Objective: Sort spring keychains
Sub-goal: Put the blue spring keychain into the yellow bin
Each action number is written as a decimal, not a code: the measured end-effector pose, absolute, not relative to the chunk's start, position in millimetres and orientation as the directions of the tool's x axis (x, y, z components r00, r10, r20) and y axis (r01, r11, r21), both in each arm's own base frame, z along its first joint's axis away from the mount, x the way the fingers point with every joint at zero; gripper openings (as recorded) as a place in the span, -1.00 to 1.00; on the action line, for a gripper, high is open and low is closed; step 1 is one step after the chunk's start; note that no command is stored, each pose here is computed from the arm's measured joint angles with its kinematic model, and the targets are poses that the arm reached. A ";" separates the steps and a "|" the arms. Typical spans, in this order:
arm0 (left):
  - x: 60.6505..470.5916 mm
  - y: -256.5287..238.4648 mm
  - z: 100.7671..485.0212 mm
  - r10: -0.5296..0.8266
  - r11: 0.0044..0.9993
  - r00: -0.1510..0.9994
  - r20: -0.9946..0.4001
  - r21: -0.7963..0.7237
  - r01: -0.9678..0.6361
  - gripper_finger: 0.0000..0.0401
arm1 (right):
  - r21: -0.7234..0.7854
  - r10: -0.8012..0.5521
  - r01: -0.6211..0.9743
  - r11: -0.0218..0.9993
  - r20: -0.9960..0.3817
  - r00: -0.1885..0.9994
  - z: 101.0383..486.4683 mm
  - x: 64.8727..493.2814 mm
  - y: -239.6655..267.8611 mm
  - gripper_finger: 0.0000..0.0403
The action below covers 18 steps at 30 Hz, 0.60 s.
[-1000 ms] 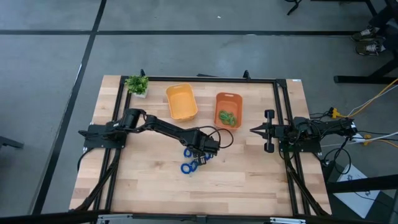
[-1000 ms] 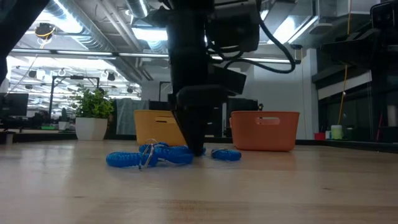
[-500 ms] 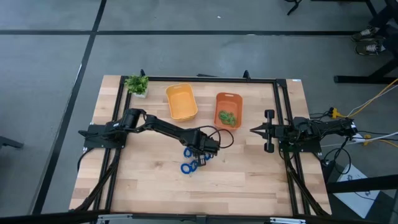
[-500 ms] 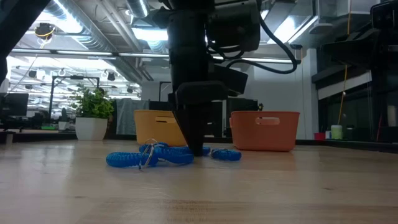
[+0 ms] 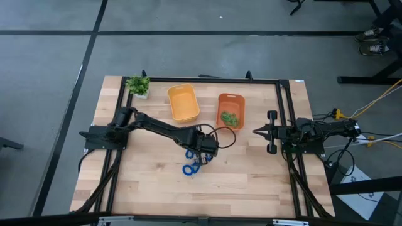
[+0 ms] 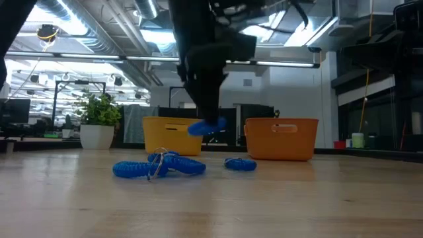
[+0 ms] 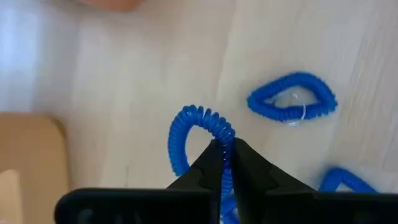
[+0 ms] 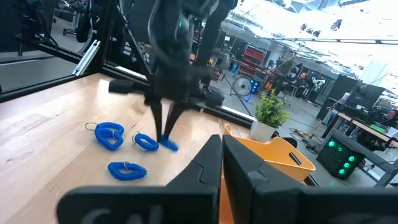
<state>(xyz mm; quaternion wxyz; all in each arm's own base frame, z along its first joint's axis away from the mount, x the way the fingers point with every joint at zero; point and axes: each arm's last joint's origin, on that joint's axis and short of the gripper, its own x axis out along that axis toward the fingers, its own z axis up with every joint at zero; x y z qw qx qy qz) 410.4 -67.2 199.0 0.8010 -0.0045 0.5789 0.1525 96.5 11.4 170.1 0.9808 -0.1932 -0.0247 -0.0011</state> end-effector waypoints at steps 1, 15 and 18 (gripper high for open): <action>409.0 -67.1 204.3 0.252 0.947 0.298 -0.921 0.172 -0.271 -0.93 | -0.379 0.007 0.012 0.925 0.049 0.999 170.2 96.5 11.4 -0.92; 368.8 -88.5 299.1 0.593 0.788 0.530 -0.606 0.301 -0.537 -0.93 | -0.379 0.007 0.012 0.925 0.049 0.999 170.2 96.5 11.4 -0.92; 359.7 -92.0 313.7 0.643 0.748 0.548 -0.535 0.282 -0.601 -0.93 | -0.379 0.007 0.012 0.925 0.049 0.999 170.2 96.5 11.4 -0.92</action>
